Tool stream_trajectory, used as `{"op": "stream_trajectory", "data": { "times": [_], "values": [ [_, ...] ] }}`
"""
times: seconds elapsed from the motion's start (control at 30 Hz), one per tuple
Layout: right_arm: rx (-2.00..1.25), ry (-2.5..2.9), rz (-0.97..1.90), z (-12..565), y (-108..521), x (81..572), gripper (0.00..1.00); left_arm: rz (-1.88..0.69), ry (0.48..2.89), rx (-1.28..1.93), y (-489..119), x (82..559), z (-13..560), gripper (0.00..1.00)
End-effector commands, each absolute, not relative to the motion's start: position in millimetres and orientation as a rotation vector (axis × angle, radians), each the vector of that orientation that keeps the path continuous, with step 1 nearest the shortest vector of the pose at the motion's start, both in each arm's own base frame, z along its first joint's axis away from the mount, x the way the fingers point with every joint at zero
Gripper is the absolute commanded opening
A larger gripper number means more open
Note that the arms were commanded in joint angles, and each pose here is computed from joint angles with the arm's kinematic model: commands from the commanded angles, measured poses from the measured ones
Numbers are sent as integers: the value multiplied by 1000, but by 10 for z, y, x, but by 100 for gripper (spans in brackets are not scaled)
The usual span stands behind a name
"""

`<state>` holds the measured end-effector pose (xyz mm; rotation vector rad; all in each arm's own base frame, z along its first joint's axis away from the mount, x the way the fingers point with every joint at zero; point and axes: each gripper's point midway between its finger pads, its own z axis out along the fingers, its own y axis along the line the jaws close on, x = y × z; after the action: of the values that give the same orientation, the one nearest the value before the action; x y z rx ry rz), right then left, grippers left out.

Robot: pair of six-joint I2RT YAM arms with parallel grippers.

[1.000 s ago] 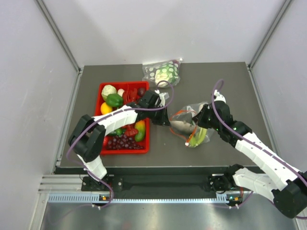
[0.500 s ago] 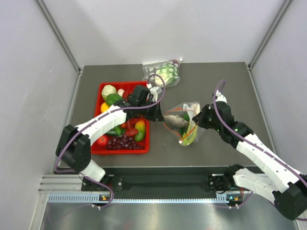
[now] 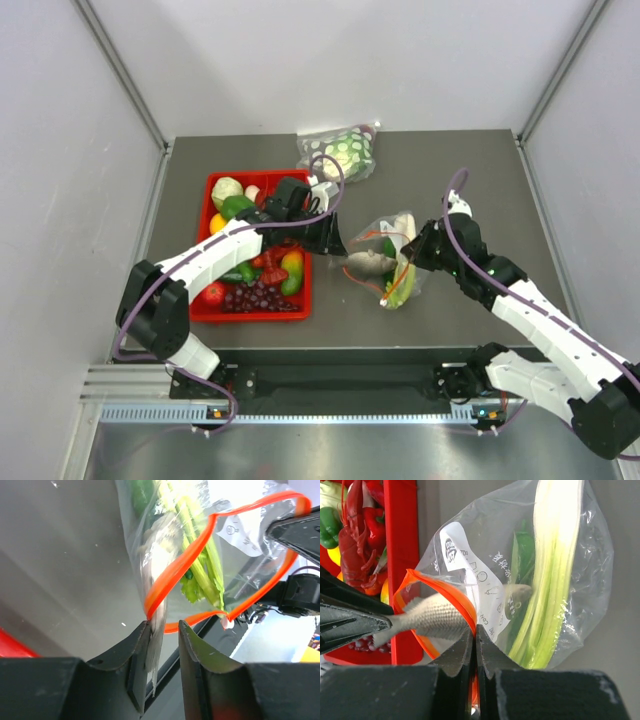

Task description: Open the zip-top bag and remove the fake food

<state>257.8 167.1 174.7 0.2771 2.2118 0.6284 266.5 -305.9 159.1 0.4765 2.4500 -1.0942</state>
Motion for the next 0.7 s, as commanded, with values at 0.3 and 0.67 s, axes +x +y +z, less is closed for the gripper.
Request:
{"op": "stream_trajectory", "data": {
  "times": [0.3, 0.67],
  "values": [
    [286, 2169, 651, 1858, 1694, 2674, 0, -1206, 2411, 533, -3147, 2574, 1738, 39],
    [275, 2179, 662, 1845, 1737, 2690, 0, -991, 2499, 498, -2852, 2496, 1447, 49]
  ]
}}
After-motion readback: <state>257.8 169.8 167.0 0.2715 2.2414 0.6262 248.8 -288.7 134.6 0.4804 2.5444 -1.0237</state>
